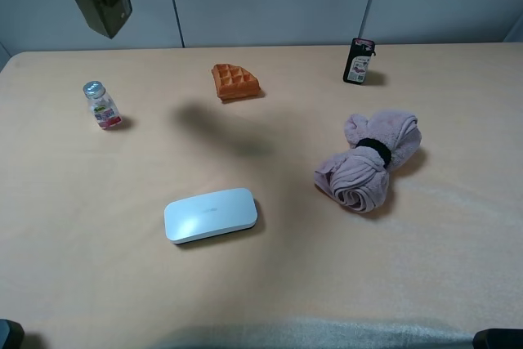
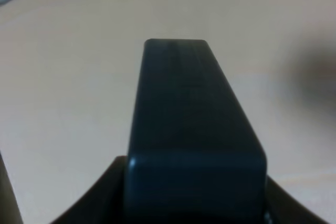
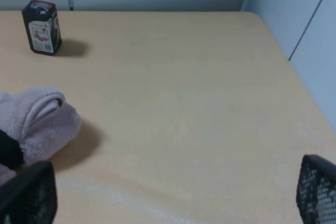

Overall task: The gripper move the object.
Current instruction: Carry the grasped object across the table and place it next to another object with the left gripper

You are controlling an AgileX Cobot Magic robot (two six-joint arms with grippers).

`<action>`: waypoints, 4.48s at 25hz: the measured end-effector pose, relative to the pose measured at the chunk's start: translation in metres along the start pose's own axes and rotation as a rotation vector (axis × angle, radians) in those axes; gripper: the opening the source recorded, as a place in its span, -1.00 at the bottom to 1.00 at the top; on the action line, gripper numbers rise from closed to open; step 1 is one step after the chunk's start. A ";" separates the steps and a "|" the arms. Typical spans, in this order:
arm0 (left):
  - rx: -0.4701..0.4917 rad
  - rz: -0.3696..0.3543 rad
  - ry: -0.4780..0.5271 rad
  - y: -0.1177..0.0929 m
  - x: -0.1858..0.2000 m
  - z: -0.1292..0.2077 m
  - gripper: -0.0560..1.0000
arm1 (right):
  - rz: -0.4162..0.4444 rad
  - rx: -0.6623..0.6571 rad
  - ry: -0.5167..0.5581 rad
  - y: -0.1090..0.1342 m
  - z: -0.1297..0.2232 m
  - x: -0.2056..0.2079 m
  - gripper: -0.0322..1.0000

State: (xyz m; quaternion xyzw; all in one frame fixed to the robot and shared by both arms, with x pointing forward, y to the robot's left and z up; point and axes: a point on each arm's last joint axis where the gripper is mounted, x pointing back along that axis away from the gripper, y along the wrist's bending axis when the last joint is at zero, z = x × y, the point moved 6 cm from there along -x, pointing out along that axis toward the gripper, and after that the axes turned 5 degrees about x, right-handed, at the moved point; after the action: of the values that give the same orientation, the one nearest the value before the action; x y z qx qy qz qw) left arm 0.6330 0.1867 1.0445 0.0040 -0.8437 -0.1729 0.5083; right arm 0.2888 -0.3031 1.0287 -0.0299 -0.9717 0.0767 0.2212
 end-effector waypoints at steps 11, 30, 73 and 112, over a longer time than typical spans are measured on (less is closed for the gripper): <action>0.197 0.094 0.076 0.002 0.002 0.011 0.02 | 0.000 0.000 0.000 0.000 0.000 0.000 0.41; 0.285 0.141 0.294 -0.013 -0.039 0.087 0.02 | 0.000 0.000 0.000 0.000 0.000 0.000 0.41; 0.319 0.159 0.275 -0.017 -0.087 0.116 0.02 | 0.000 0.000 0.000 0.000 0.000 0.000 0.41; 0.312 0.179 0.226 -0.023 -0.100 0.125 0.01 | 0.000 0.000 0.000 0.000 0.000 0.000 0.41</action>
State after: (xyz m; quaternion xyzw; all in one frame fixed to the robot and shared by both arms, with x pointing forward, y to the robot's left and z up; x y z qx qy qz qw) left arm 0.5702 0.2194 0.8993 0.0273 -0.7948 0.0074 0.6062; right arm 0.2888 -0.3031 1.0287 -0.0299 -0.9717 0.0767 0.2212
